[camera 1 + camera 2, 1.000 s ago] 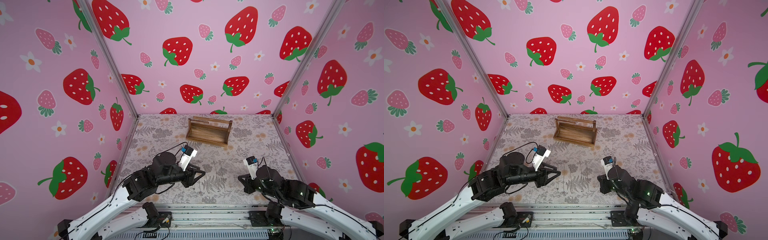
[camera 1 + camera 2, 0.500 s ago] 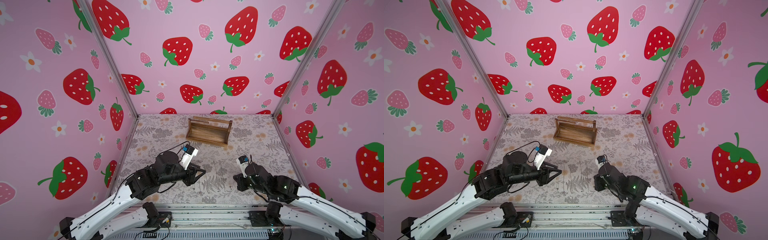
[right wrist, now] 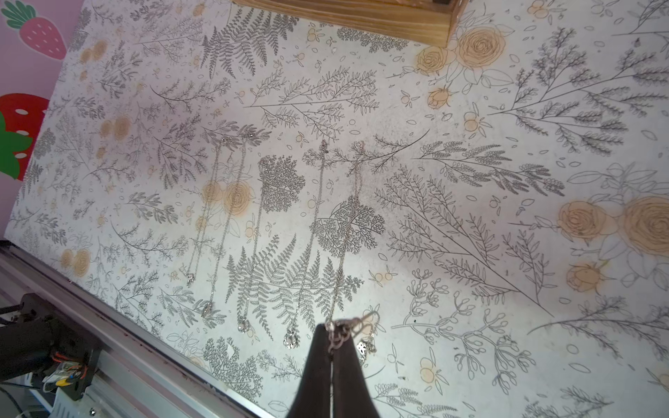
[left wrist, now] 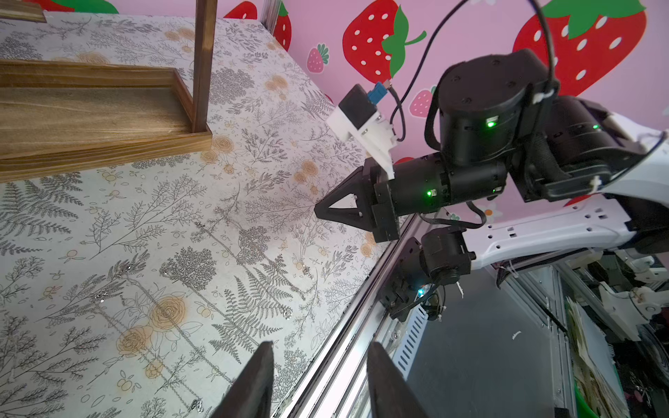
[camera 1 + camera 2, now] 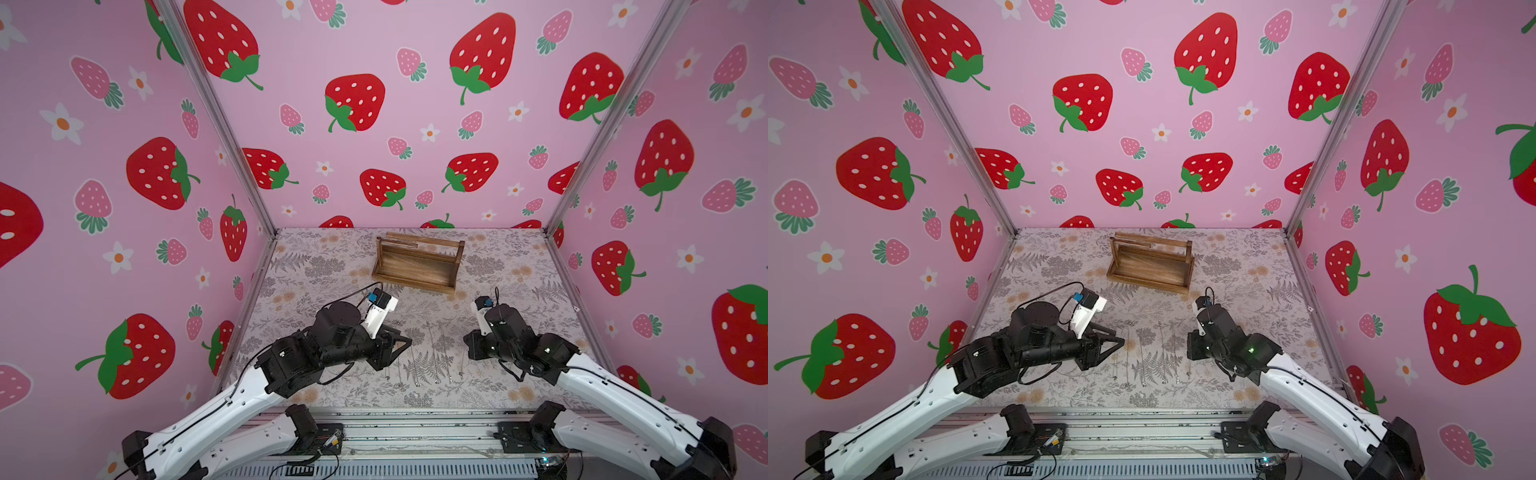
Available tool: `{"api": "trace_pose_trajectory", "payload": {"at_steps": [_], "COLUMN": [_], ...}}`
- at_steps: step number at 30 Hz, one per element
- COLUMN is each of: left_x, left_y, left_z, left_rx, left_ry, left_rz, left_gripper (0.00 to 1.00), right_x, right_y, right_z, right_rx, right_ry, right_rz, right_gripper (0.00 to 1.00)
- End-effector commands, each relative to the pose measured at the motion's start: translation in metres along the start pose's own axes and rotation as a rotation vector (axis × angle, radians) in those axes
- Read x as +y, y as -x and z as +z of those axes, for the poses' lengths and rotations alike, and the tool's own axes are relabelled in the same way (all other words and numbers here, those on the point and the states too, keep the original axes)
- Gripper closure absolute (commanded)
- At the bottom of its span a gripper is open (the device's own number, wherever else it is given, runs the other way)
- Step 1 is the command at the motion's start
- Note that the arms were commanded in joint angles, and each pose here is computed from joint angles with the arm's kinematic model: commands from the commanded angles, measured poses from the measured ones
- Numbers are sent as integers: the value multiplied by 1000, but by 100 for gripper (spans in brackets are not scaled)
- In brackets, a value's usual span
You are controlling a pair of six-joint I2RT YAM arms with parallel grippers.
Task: Take the necklace off the jewelry display stand
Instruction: Place the necklace at the center of the board.
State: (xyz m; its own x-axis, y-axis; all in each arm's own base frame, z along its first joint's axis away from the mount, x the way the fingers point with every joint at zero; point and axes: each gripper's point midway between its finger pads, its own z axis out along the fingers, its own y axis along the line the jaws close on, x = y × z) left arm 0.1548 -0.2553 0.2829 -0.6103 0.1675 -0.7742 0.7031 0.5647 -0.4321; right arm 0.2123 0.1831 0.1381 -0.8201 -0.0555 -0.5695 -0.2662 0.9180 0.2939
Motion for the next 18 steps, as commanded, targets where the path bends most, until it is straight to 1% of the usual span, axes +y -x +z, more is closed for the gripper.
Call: {"api": "trace_pose_trajectory", "payload": {"at_steps": [1, 6, 12, 18], "left_x": [5, 15, 19, 19], "left_y": [-1, -8, -15, -14], "left_z": [-3, -2, 3, 7], "left_rx": [-3, 3, 11, 27], "left_ry": [32, 71, 75, 78], "left_rz": [20, 18, 18, 35], "left_gripper": [56, 56, 56, 56], "right_x": [2, -4, -12, -19], "right_y": [1, 2, 5, 9], "right_z": [11, 29, 50, 67], "right_rx": [15, 40, 66, 84], "right_ry": [28, 10, -11, -36], "right_rz": [-13, 4, 27, 47], "right_gripper": [100, 100, 100, 100]}}
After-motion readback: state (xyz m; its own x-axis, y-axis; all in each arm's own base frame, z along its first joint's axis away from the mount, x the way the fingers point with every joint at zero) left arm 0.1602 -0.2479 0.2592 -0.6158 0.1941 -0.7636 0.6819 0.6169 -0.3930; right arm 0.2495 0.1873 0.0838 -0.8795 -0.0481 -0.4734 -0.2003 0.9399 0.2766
